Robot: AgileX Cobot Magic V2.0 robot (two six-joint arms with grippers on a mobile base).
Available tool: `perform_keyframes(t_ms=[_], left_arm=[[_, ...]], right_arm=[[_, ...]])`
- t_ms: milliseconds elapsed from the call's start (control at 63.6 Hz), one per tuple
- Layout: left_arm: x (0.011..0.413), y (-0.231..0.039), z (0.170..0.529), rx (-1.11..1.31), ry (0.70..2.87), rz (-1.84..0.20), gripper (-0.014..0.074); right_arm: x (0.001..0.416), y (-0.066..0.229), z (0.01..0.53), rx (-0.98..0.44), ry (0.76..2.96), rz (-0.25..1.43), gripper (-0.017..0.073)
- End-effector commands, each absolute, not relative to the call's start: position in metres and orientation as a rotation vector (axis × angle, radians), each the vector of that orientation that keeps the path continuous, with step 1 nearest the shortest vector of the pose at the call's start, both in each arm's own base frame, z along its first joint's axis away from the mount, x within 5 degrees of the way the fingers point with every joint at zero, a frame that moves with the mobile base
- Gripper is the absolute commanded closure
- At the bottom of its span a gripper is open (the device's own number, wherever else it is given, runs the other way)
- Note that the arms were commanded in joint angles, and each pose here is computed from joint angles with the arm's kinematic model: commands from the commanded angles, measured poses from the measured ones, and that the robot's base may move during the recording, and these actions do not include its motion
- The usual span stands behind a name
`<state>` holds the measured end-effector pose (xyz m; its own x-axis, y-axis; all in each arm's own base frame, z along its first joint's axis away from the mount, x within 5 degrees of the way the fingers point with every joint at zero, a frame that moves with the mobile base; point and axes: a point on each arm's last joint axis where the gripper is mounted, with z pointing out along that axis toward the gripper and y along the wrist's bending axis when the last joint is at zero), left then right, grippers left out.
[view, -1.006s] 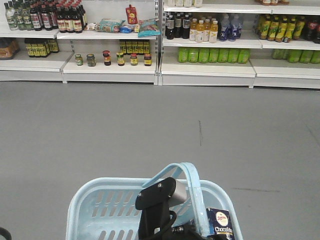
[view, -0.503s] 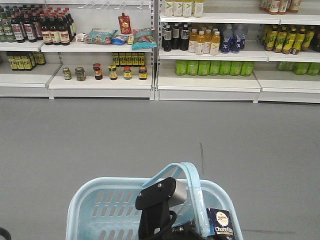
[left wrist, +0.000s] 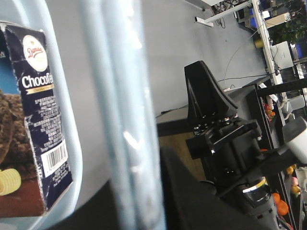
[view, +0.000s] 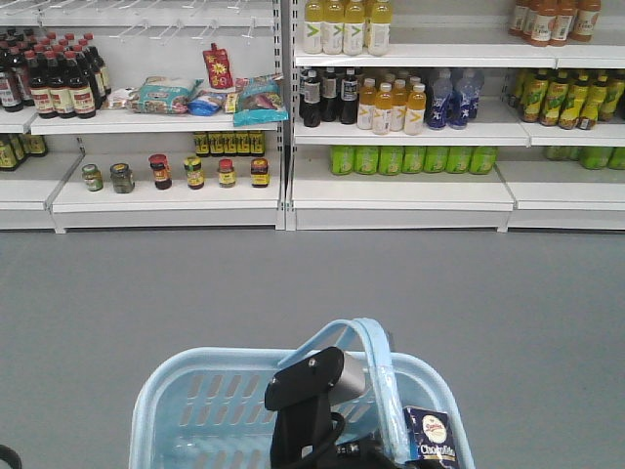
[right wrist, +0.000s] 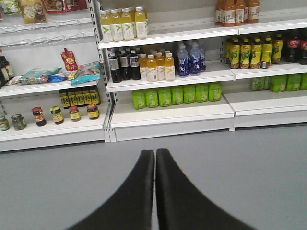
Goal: Left arm holds basket, right arm returns cookies
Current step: 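Hold the basket with the left gripper while driving toward the drink shelves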
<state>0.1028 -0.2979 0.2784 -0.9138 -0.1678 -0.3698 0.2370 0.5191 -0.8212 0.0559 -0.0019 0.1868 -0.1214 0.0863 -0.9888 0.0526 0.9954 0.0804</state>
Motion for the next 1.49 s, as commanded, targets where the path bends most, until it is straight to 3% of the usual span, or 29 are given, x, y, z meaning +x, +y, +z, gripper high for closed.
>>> perform_keyframes(t_ms=[0,1478], left_arm=[[0.1021,-0.2947,0.3015,0.085,2.275,-1.416,0.0600],[0.1008,-0.2951,0.3014,0.097,2.282,-1.426,0.0600]], right_arm=[[0.0554,-0.0027,0.1929,0.096,1.609,0.008,0.0570],[0.0554,-0.0027,0.1931,0.096,1.607,0.008,0.0570]])
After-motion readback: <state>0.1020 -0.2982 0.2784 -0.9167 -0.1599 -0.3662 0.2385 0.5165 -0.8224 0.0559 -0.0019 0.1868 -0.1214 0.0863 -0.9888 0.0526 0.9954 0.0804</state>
